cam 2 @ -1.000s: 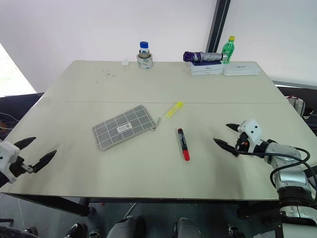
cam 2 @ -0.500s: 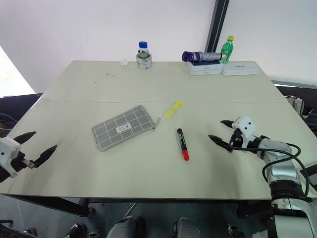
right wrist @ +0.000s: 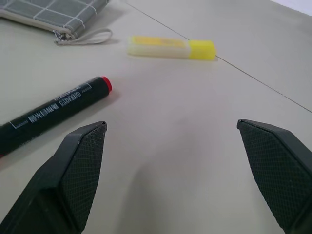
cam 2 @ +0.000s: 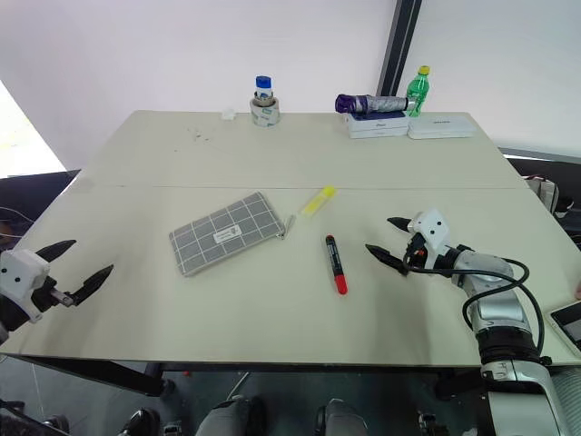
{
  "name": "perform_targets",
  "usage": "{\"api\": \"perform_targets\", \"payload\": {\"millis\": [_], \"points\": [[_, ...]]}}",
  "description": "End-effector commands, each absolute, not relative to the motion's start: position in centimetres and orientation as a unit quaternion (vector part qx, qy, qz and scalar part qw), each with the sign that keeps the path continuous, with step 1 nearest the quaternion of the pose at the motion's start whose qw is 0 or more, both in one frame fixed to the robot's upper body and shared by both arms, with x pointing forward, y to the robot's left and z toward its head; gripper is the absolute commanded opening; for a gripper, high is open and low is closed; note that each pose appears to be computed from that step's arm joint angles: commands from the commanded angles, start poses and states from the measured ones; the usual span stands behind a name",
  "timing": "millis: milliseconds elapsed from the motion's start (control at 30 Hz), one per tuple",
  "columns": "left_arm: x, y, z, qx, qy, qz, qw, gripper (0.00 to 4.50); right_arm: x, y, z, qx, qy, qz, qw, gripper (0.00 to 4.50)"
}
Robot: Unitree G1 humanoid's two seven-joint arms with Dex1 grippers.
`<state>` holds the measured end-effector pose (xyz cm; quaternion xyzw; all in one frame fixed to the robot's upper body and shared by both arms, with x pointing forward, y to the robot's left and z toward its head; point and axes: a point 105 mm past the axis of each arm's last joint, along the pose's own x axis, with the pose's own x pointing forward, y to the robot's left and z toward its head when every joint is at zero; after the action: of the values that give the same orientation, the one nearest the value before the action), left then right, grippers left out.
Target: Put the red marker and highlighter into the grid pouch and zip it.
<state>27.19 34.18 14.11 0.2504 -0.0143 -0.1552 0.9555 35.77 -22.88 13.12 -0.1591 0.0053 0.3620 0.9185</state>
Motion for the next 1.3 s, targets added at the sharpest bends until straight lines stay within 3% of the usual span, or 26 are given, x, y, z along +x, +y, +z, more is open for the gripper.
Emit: {"api": "perform_targets", "payload": {"millis": [33,267,300,400,567,700,967,1300], "points": [[27.9,33.1,14.7,0.284,-0.035,-0.166,0.944,4.50,37.2,-18.4,16.2,-0.148,-0.053,0.388,0.908,3.72],[29.6,31.2,14.7,0.395,-0.050,-0.198,0.896,4.50,40.0,-10.2,17.7,-0.150,-0.094,0.408,0.895,0.21],[29.9,30.8,14.9,0.413,-0.057,-0.201,0.887,4.50,40.5,-9.2,17.4,-0.166,-0.089,0.404,0.895,0.04],[30.6,29.8,15.4,0.455,-0.080,-0.208,0.862,4.50,41.6,-6.6,16.0,-0.246,-0.072,0.393,0.883,0.04],[30.4,29.1,14.9,0.518,-0.093,-0.228,0.819,4.50,43.3,-4.3,16.1,-0.257,-0.069,0.354,0.896,0.04],[30.5,28.2,13.9,0.522,-0.093,-0.249,0.811,4.50,44.4,-4.0,16.0,-0.281,-0.062,0.320,0.903,0.04],[30.9,27.4,12.7,0.544,-0.094,-0.271,0.789,4.50,43.5,-2.1,14.0,-0.327,-0.052,0.367,0.869,0.04],[31.5,26.2,11.9,0.553,-0.099,-0.299,0.771,4.50,43.4,-2.2,12.2,-0.387,-0.043,0.358,0.848,0.04]]}}
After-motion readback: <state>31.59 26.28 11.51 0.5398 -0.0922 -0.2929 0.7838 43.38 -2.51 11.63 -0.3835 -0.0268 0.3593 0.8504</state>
